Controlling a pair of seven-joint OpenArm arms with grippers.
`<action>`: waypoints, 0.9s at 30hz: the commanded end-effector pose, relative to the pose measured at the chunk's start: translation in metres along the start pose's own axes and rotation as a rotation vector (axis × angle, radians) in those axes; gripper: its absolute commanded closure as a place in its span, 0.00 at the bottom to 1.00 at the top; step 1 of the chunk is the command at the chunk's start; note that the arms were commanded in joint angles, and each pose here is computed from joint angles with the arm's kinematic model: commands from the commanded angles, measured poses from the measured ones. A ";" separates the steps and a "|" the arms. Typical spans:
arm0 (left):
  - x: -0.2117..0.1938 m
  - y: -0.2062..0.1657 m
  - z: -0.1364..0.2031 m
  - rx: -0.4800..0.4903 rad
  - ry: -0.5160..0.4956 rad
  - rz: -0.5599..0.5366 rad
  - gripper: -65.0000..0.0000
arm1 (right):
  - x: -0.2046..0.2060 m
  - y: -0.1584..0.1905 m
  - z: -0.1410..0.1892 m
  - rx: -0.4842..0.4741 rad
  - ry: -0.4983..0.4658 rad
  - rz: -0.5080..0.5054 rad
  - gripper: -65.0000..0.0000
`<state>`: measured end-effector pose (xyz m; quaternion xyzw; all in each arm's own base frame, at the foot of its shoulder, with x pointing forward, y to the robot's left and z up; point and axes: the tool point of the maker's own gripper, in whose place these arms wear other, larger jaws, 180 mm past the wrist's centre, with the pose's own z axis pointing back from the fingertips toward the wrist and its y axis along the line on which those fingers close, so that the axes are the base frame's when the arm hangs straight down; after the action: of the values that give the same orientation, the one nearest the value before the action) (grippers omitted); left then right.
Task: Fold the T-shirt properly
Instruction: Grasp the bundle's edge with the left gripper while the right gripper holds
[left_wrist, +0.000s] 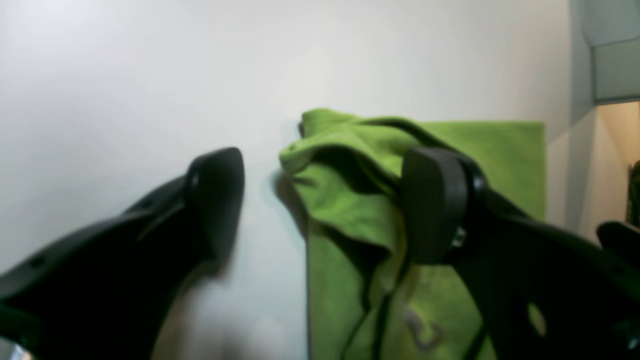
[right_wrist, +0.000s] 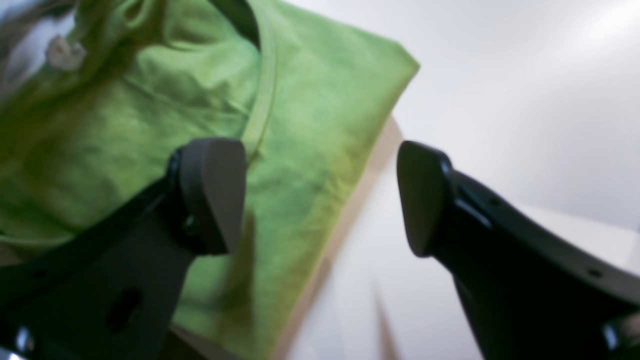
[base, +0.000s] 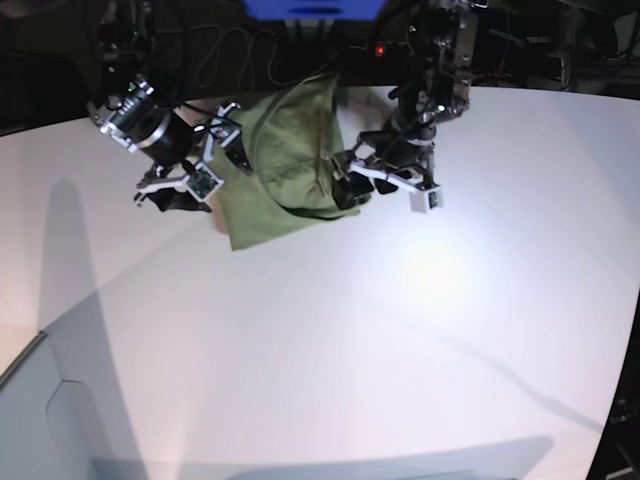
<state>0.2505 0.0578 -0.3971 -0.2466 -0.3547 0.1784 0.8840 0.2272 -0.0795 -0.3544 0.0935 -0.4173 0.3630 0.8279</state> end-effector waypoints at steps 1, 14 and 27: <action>0.011 -0.010 -0.002 -0.030 -0.032 0.005 0.28 | 0.012 -0.001 0.002 0.008 -0.047 0.015 0.30; 0.018 -0.014 -0.006 -0.035 -0.046 0.008 1.00 | 0.010 0.001 0.002 0.011 -0.044 0.013 0.30; 0.034 -0.016 -0.006 -0.043 -0.083 -0.007 1.00 | 0.011 0.000 0.002 0.010 -0.045 0.014 0.30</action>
<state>0.2699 0.0588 -0.3878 -0.2498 -0.3735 0.1776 0.8755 0.2265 -0.0795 -0.3550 0.0941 -0.4166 0.3626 0.8283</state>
